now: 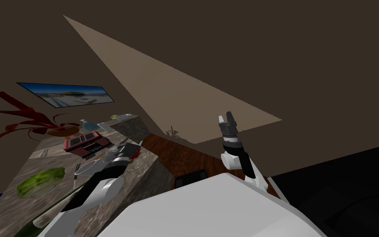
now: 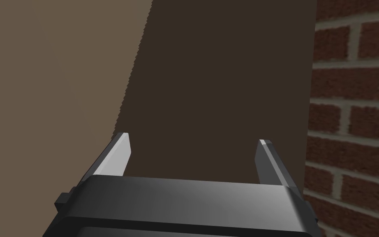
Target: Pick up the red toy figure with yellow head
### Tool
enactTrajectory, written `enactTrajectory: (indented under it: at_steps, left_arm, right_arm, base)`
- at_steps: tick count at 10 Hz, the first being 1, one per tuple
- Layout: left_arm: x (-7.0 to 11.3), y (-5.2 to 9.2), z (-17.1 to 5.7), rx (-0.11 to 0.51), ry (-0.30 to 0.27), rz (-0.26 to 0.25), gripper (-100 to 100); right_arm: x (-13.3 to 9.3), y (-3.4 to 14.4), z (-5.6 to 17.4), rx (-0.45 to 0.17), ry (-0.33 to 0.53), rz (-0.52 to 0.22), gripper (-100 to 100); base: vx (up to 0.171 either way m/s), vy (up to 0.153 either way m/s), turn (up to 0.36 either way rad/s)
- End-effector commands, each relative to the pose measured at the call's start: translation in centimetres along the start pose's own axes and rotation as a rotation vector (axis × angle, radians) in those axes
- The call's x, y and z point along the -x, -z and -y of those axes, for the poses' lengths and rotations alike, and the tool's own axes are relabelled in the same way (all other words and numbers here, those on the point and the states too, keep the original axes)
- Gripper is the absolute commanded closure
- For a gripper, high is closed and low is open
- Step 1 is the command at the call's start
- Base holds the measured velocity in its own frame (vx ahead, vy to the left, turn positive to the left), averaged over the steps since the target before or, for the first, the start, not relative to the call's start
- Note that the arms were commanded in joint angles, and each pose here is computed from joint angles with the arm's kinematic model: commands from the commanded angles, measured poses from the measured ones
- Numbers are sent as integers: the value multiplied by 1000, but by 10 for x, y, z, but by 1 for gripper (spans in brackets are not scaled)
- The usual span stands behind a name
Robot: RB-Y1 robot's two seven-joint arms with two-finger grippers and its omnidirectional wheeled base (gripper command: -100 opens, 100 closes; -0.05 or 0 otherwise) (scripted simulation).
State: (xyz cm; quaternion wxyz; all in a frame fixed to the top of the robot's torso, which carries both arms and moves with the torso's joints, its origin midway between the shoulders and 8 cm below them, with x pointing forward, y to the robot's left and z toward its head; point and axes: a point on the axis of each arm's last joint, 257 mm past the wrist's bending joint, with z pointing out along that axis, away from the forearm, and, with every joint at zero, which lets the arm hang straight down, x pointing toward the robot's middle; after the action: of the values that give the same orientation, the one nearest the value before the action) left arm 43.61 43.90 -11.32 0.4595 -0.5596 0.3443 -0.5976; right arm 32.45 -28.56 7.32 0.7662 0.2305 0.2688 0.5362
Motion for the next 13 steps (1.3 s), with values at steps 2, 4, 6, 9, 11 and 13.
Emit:
enactTrajectory:
  at_steps: [2, 4, 6, 9, 11, 13]
  left_arm:
    - [14, -4, -10, 60, 74, 26, -100]
    - [27, -7, -19, 111, 135, 51, -100]
    - [39, -9, -29, 163, 197, 80, -100]
    - [62, -10, -45, 258, 307, 141, -100]
    - [74, -9, -55, 312, 364, 180, -100]
    - [85, -6, -64, 367, 426, 224, -100]
  right_arm:
    - [0, 0, 0, 0, 0, 0, 0]
    - [0, 0, 0, 0, 0, 0, 0]
    - [0, 0, 0, 0, 0, 0, 0]
    - [0, 0, 0, 0, 0, 0, 0]
    - [0, 0, 0, 0, 0, 0, 0]
    - [0, 0, 0, 0, 0, 0, 0]
  base:
    - [-14, 40, -87]
    - [-23, 42, -97]
    - [-25, 46, -94]
    - [-27, 45, -118]
    - [-31, 56, -99]
    - [-38, 55, -115]
